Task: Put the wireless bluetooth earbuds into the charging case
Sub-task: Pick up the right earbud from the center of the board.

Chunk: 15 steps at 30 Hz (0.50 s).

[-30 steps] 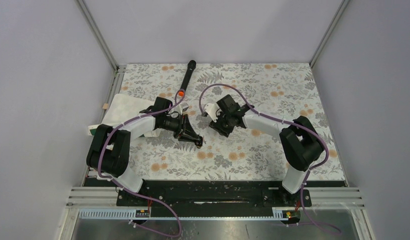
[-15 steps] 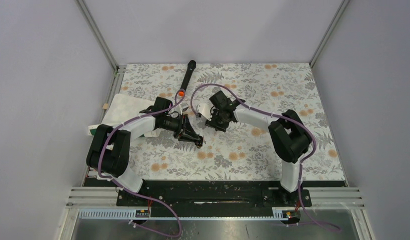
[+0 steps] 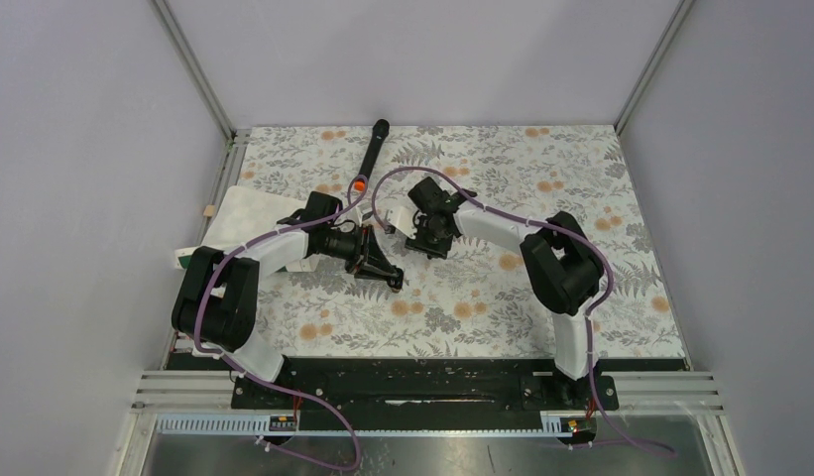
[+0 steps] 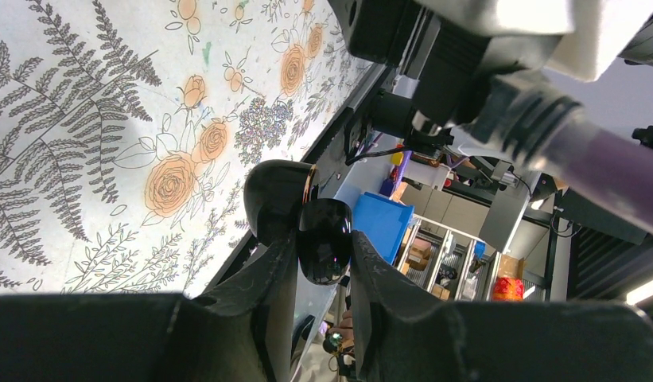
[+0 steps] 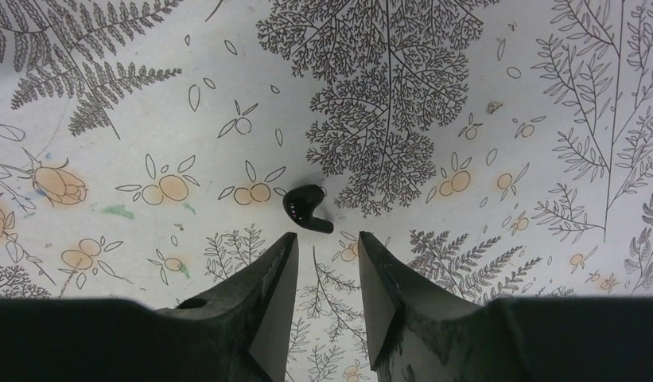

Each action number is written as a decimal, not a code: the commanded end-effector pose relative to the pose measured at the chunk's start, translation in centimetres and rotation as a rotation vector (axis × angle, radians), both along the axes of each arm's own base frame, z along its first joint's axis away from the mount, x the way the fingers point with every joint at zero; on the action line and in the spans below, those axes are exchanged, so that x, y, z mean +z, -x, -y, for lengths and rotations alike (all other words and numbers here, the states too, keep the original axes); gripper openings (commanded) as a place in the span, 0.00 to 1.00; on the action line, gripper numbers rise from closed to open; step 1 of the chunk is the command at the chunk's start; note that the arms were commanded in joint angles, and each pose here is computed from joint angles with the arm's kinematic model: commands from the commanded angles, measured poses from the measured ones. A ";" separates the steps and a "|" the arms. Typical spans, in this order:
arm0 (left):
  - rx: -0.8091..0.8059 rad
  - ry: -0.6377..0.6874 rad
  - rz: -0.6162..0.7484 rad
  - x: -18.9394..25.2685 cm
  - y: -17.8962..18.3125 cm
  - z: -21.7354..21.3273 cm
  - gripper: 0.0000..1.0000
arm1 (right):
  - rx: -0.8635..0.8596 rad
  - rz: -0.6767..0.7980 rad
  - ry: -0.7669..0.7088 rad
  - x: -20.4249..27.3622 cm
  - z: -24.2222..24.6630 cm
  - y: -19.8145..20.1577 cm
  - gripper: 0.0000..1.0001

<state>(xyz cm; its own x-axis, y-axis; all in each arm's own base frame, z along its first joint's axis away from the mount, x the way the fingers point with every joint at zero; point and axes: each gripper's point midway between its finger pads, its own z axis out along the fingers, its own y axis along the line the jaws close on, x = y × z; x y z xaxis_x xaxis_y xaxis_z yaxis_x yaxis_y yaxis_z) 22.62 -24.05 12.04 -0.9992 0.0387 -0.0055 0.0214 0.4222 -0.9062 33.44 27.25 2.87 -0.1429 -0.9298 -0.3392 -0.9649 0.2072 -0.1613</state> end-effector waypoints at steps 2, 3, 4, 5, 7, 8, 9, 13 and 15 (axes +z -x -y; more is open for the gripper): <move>-0.013 0.042 0.046 1.2 -0.6 0.3 0.00 | 0.031 -0.021 0.043 0.3 -0.4 -0.1 0.39; -0.014 0.043 0.047 1.3 -0.6 0.3 0.00 | 0.031 -0.027 0.052 0.1 -0.4 -0.1 0.38; -0.014 0.043 0.049 1.3 -0.6 0.3 0.00 | 0.031 -0.032 0.055 0.2 -0.4 0.0 0.38; -0.013 0.044 0.050 1.3 -0.6 0.3 0.00 | 0.030 -0.038 0.059 0.1 -0.4 0.0 0.38; -0.012 0.045 0.050 1.4 -0.6 0.3 0.00 | 0.026 -0.038 0.066 0.0 -0.4 -0.1 0.38; -0.012 0.046 0.052 1.4 -0.6 0.2 0.00 | 0.026 -0.041 0.070 0.0 -0.5 -0.1 0.38; -0.010 0.049 0.052 1.5 -0.6 0.1 0.00 | 0.023 -0.045 0.073 0.0 -0.5 -0.2 0.38; 0.017 0.049 0.059 1.7 -0.6 -0.7 0.00 | 0.018 -0.051 0.084 -0.2 -0.5 -0.3 0.36; 0.035 0.043 0.059 1.7 -0.7 -1.2 0.00 | 0.017 -0.052 0.083 -0.2 -0.5 -0.3 0.35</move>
<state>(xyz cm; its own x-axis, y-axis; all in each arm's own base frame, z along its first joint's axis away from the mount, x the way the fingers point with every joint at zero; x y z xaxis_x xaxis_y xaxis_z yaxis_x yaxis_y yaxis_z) 23.06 -23.59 12.19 -0.9998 0.0204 -0.0055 0.0135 0.4168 -0.9089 33.56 27.60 2.03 -0.1529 -0.9491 -0.2755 -0.9753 0.1899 -0.1129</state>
